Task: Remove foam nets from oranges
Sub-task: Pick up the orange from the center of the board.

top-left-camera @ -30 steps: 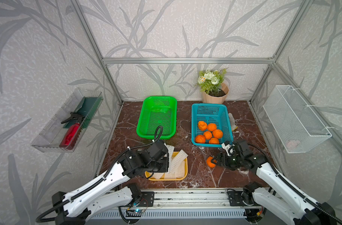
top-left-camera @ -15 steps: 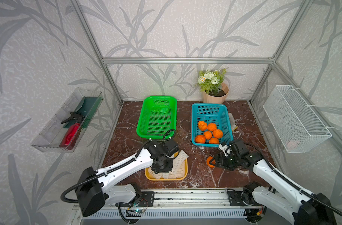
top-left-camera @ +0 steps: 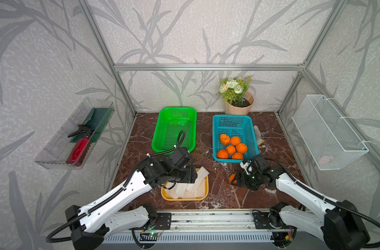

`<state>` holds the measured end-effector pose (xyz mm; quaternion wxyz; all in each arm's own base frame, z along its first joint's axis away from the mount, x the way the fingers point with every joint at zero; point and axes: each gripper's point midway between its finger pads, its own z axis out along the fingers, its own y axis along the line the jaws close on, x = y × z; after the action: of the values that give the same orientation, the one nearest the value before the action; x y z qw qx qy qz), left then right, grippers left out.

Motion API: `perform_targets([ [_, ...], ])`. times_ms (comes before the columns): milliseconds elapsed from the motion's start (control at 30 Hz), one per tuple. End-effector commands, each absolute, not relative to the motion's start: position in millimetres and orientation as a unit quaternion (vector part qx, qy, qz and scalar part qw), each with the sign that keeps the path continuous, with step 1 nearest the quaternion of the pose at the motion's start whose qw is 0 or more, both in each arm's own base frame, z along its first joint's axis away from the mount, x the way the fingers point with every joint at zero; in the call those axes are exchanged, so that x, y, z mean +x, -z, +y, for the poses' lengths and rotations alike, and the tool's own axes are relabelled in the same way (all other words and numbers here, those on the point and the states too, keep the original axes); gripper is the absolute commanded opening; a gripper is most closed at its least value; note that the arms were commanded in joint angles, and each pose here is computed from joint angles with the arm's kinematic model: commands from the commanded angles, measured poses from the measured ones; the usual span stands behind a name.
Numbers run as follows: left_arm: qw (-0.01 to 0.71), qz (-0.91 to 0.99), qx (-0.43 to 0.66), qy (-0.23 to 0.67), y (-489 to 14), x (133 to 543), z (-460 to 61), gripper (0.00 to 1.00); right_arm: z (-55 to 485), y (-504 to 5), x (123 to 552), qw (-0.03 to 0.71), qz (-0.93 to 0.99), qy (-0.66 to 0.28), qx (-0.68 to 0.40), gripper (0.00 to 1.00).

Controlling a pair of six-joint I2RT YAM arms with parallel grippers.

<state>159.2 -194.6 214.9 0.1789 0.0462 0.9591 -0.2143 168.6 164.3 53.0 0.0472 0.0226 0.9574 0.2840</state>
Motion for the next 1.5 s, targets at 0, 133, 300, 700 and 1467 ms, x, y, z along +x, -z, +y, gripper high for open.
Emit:
perform_targets([
  [0,0.225,0.95,0.056,0.211,-243.4,166.1,-184.6,0.71,168.9,-58.0,197.9,0.089,0.955,-0.281,0.03,0.84],
  [133,0.284,0.935,0.068,0.203,-275.3,179.5,-178.7,0.73,170.3,-50.4,205.3,0.092,0.956,-0.277,0.042,0.84],
  [300,0.327,0.924,0.068,0.184,-287.6,194.3,-173.0,0.74,167.1,-35.7,211.1,0.093,0.961,-0.254,0.051,0.83],
  [700,0.349,0.92,0.061,0.167,-276.3,221.0,-174.3,0.74,135.8,-6.6,215.4,0.147,0.964,-0.195,0.108,0.61],
  [1467,0.348,0.916,0.068,0.19,-259.9,231.8,-189.4,0.74,125.5,-2.5,245.7,0.223,0.933,-0.198,0.202,0.79],
])
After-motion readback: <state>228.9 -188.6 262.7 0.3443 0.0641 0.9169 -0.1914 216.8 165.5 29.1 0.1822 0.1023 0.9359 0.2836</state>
